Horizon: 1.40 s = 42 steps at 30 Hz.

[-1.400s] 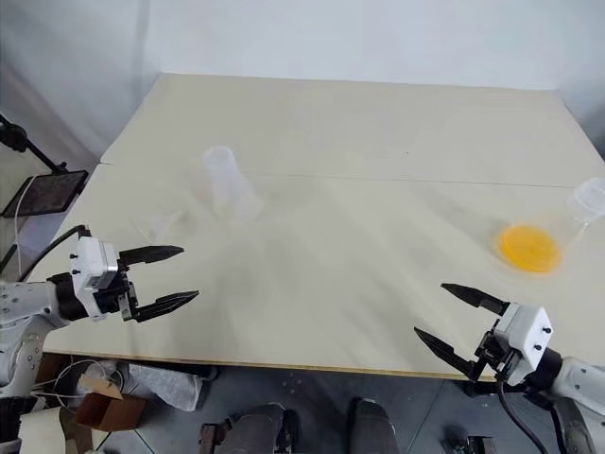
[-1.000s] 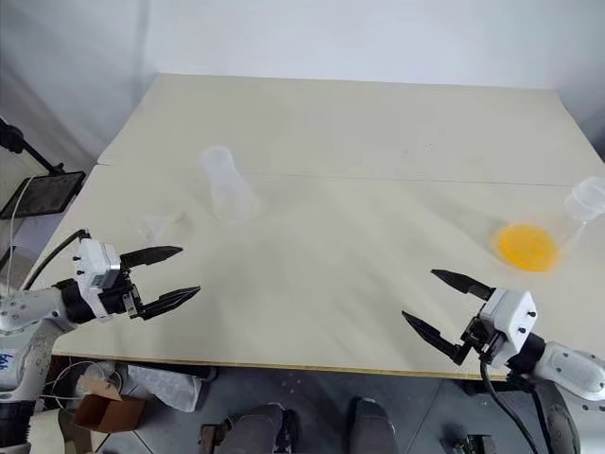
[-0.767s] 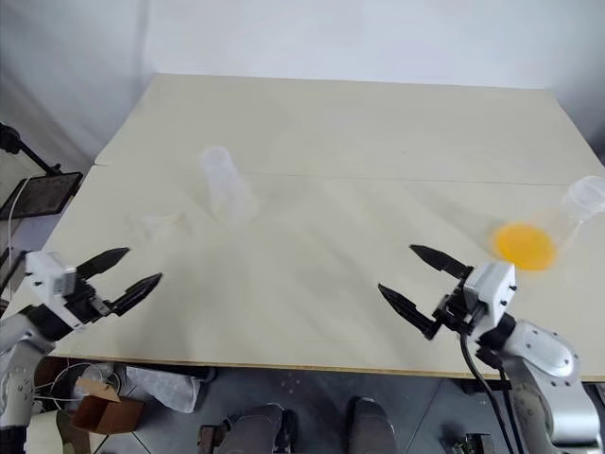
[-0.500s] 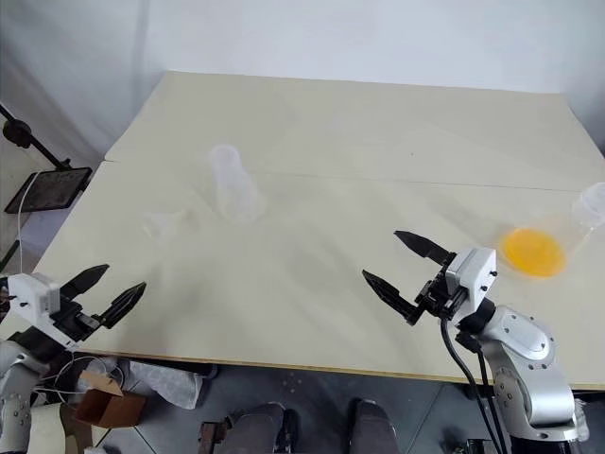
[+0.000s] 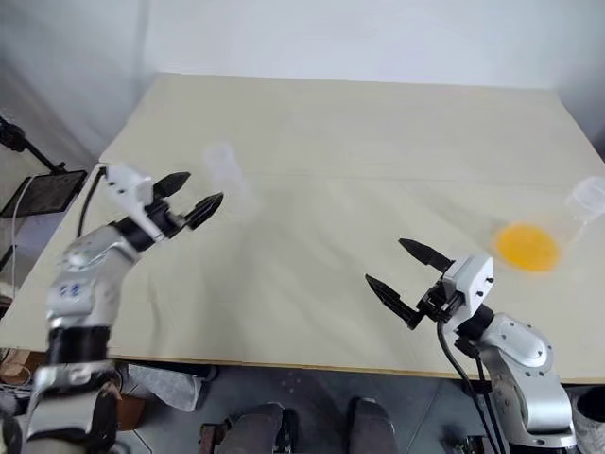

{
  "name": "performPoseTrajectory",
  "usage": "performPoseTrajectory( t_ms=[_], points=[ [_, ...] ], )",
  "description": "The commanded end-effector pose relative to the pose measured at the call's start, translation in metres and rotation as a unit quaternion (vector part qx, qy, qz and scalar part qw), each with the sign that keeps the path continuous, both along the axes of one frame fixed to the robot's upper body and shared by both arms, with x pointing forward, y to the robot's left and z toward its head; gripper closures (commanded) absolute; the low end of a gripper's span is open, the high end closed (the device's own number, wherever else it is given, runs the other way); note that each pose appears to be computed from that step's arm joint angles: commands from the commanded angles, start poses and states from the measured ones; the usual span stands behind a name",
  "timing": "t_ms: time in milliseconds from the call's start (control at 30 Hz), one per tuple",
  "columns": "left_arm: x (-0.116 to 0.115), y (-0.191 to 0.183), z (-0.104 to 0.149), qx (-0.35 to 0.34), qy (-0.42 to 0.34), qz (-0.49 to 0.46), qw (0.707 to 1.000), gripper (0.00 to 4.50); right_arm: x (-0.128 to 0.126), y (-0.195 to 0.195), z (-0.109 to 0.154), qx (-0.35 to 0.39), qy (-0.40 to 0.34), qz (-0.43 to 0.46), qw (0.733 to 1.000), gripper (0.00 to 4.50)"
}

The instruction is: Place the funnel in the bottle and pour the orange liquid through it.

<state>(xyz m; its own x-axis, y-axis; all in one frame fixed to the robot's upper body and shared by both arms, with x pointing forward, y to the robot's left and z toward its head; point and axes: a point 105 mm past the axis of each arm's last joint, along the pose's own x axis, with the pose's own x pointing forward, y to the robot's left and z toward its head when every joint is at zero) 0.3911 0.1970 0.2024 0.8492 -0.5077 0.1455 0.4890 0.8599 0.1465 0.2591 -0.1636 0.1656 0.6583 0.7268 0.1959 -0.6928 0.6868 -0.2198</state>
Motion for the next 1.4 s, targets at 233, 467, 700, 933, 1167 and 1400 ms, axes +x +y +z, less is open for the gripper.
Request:
performPoseTrajectory(
  t_ms=[233,467,700,933,1167,1400],
  points=[
    [0.023,-0.015,0.019,-0.017,-0.035,0.015,0.999,0.01,-0.005,0.008,0.008,0.009,-0.022,-0.004,1.000,0.00],
    [0.031,-0.024,0.020,-0.020,-0.029,0.002,0.999,0.01,-0.002,0.010,0.010,0.013,-0.026,-0.006,1.000,0.00],
    [0.032,-0.026,0.015,-0.014,-0.005,-0.015,1.000,1.90,-0.001,0.009,0.011,0.015,-0.031,-0.011,0.999,0.00],
    [0.025,-0.042,0.028,-0.019,-0.031,-0.067,0.997,2.18,-0.001,0.007,0.013,0.016,-0.036,-0.022,0.999,0.00],
    [-0.020,-0.128,0.066,0.032,-0.078,-0.319,0.944,2.18,-0.025,-0.035,0.020,-0.015,-0.045,-0.118,0.992,0.00],
    [-0.020,-0.197,0.036,0.070,-0.064,-0.395,0.914,2.18,-0.068,-0.063,0.008,-0.033,-0.014,-0.213,0.976,0.00]
  ],
)
